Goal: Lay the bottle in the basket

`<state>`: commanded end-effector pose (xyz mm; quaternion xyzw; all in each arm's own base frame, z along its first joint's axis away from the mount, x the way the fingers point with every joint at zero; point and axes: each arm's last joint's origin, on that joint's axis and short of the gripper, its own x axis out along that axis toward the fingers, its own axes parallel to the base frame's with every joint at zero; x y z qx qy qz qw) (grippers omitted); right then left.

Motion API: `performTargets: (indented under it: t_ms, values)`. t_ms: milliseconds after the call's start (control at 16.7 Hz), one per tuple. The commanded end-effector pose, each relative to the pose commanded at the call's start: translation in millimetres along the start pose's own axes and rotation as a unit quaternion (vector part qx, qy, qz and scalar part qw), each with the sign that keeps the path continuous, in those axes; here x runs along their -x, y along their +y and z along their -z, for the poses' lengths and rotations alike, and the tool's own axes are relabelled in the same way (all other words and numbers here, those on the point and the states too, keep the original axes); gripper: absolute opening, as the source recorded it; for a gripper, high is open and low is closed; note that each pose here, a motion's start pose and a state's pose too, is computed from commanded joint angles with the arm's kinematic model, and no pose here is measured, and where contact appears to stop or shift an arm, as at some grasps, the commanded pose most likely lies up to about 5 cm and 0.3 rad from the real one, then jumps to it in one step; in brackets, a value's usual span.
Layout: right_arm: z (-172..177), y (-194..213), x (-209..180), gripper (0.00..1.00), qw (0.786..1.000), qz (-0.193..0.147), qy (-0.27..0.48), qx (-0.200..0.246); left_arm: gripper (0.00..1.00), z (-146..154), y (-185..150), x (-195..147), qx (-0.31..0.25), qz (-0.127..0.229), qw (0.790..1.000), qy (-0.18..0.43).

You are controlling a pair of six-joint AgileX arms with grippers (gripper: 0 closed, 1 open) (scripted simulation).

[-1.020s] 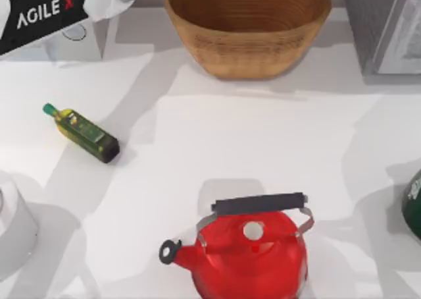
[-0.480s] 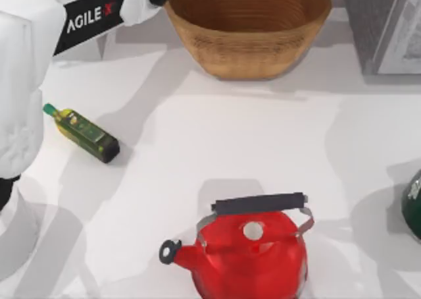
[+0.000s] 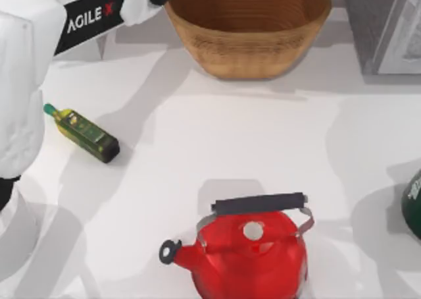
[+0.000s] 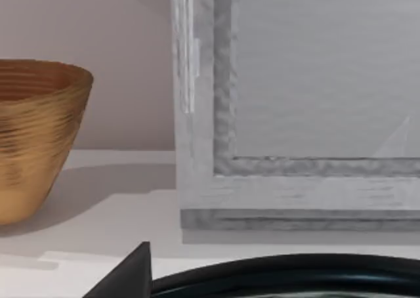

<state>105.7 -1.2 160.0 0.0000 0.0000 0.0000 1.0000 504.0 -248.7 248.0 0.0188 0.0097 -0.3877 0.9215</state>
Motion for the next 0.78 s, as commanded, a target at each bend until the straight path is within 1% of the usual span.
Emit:
performTargets:
  t_ms: [420,480,780]
  values:
    - [0.0,0.0,0.0,1.0,1.0,0.0,0.0,0.0,0.98,0.0,0.0,0.0,0.0,0.0,1.0,0.0]
    - [0.0,0.0,0.0,1.0,1.0,0.0,0.0,0.0,1.0,0.0,0.0,0.0,0.0,0.0,1.0,0.0]
    - [0.0,0.0,0.0,1.0,1.0,0.0,0.0,0.0,1.0,0.0,0.0,0.0,0.0,0.0,1.0,0.0]
